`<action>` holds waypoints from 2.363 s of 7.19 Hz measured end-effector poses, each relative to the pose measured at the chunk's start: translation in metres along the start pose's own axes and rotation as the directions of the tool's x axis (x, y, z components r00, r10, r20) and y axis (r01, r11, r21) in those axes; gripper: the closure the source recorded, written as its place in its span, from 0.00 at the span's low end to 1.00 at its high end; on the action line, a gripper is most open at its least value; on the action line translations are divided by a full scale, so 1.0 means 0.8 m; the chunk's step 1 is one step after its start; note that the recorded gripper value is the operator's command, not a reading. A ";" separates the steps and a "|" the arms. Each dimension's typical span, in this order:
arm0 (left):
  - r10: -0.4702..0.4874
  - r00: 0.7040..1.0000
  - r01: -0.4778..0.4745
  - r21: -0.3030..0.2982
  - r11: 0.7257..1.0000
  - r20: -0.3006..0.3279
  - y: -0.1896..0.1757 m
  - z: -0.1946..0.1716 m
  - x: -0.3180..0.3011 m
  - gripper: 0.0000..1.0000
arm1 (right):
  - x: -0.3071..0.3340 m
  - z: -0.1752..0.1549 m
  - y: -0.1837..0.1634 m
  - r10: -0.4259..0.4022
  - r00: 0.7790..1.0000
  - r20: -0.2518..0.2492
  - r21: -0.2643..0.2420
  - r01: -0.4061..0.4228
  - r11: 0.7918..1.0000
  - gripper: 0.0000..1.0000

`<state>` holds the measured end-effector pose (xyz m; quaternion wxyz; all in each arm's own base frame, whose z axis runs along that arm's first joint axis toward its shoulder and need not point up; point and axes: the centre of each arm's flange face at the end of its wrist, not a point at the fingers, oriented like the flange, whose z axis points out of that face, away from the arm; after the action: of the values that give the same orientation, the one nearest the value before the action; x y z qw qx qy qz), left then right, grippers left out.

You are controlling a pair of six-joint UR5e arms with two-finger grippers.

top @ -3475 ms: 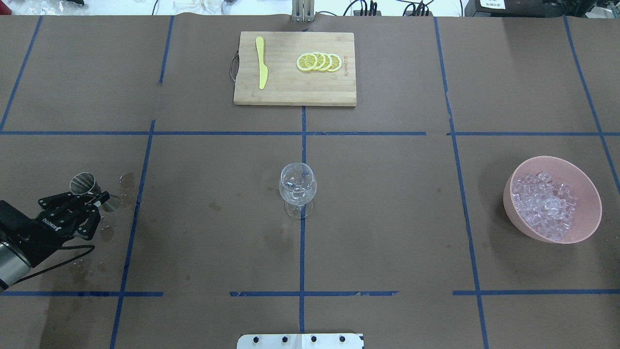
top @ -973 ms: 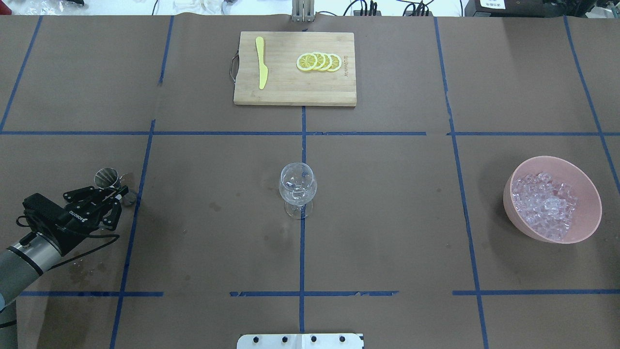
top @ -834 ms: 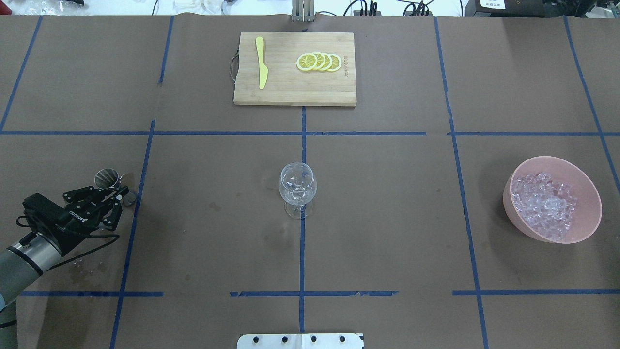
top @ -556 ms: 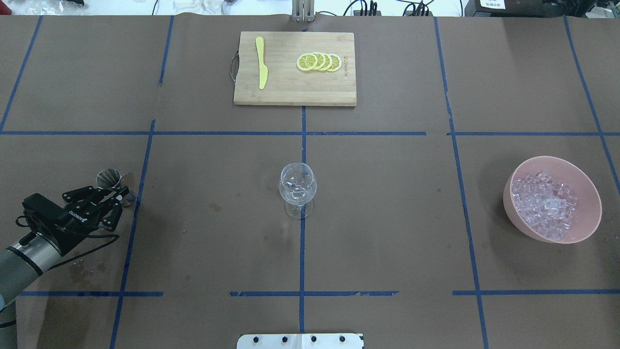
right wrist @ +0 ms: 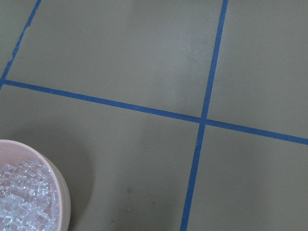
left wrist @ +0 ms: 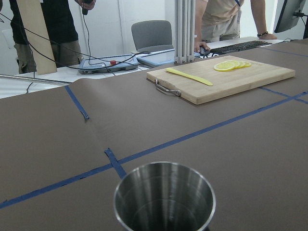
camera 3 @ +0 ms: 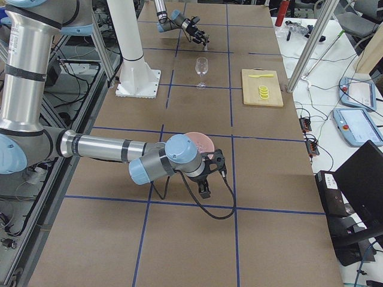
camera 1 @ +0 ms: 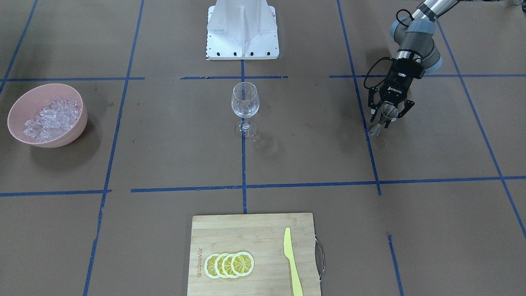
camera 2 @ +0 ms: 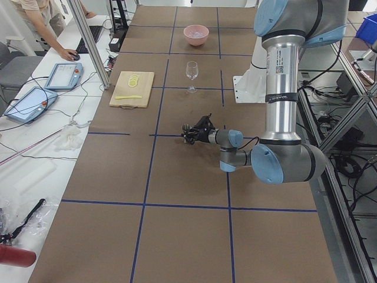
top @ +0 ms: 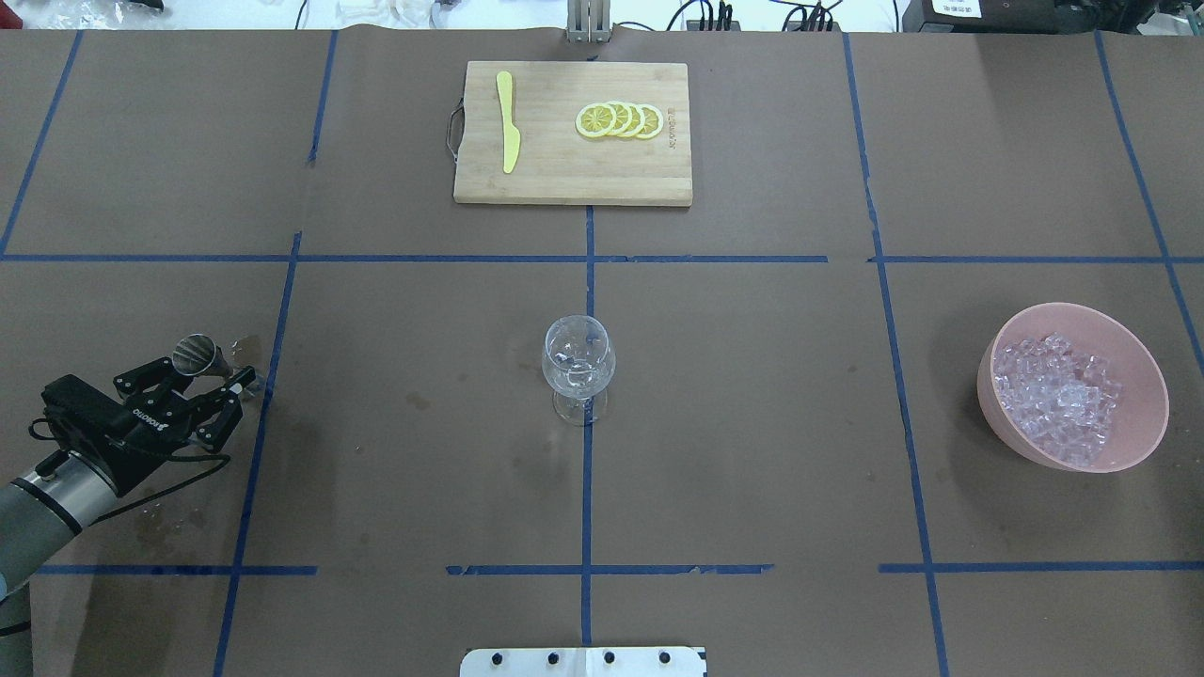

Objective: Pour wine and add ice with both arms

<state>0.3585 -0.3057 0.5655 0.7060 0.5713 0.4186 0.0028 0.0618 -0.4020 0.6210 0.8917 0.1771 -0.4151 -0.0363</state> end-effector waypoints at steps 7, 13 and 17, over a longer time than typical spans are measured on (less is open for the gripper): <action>-0.057 0.998 0.051 0.158 0.986 0.034 -0.098 0.003 -0.019 0.00 | -0.001 -0.001 -0.001 0.000 1.000 0.000 0.001 0.000 1.000 0.00; 0.363 0.913 -0.291 -0.326 0.899 0.185 -0.286 0.048 -0.273 0.00 | -0.008 -0.003 -0.006 0.020 1.000 0.006 0.007 -0.020 1.000 0.00; 0.234 0.949 -0.018 -0.706 0.708 0.210 -0.378 0.010 -0.426 0.00 | -0.090 -0.004 -0.032 0.053 0.997 0.058 0.001 -0.053 0.999 0.00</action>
<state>-0.0012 -0.5817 0.5208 0.9190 0.2857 0.2404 0.1265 0.0198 -0.4101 0.5579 0.8795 0.1661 -0.4455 -0.0171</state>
